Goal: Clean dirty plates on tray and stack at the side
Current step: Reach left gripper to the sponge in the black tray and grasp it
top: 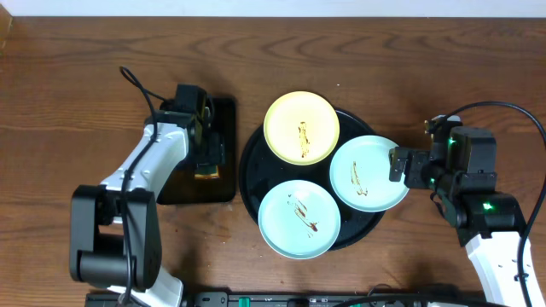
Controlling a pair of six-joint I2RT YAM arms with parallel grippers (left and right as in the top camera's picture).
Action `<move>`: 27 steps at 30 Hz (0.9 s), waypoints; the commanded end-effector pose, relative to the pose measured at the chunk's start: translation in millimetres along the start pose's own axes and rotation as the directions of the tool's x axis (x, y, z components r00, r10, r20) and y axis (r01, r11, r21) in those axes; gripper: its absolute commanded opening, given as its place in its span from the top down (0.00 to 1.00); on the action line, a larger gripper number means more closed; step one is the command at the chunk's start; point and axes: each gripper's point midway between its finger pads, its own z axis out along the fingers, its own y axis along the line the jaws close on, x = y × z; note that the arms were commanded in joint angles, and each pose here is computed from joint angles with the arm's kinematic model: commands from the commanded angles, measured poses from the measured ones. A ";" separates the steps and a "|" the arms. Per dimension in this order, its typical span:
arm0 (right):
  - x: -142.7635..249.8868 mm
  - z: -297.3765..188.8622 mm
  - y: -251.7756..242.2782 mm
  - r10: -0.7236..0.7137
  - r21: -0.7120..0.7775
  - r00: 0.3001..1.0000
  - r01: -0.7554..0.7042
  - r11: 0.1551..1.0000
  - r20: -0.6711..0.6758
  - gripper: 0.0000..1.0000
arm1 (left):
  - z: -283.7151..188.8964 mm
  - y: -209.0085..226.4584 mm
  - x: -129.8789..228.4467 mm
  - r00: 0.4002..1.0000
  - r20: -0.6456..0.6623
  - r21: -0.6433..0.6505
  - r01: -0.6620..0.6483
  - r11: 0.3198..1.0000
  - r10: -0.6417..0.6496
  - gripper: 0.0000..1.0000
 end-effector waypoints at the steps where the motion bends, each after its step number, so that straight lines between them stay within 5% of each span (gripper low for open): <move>1: -8.5 -5.1 1.6 0.012 -0.008 1.000 -0.012 1.000 0.023 0.01 | 7.0 0.8 0.6 1.000 -0.020 -0.015 -0.002 1.000 0.001 0.31; 27: -8.3 -5.1 1.6 0.012 -0.008 1.000 -0.012 1.000 0.022 0.01 | 12.4 -7.0 1.8 1.000 -0.021 -0.013 -0.018 1.000 0.018 0.51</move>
